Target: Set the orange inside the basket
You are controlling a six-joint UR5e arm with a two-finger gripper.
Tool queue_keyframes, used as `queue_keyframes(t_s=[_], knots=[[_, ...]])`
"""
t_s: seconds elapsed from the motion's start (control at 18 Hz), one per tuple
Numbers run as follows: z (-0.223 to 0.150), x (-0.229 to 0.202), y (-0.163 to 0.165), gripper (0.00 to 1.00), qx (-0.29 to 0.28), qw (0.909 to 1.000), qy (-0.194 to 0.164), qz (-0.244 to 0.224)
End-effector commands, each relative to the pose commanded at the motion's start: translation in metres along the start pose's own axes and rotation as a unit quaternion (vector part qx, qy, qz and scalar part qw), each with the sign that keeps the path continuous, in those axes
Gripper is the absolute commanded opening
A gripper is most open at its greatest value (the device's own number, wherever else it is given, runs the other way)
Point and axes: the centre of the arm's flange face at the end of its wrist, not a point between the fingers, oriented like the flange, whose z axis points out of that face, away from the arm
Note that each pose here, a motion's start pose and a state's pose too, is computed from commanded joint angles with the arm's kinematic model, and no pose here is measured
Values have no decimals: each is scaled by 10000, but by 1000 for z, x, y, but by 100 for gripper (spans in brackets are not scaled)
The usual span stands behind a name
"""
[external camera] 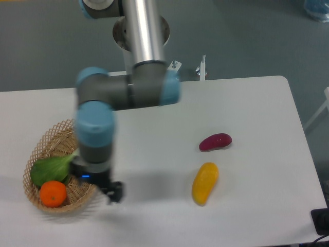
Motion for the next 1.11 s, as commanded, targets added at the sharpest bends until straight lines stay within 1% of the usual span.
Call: queue_keyframes(t_s=[0.22, 0.28, 0.39, 0.61, 0.67, 0.72, 0.83, 0.89, 1.0, 1.11], knots=[[-10, -76, 51, 100, -451, 9974, -513, 235], [-13, -91, 64, 100, -564, 9960, -605, 335], [-31, -121, 88, 100, -586, 9949, -724, 380], [-36, -157, 124, 100, -680, 9933, -711, 598], [-39, -169, 137, 100, -707, 9926, -716, 683], [-40, -177, 147, 100, -730, 9924, -705, 697], [-44, -197, 169, 100, -753, 9930, -699, 581], [-44, -200, 177, 100, -793, 9923, -659, 680], [-43, -202, 181, 100, -838, 9894, -628, 1004], [-43, -201, 183, 100, -840, 9887, -630, 1067]])
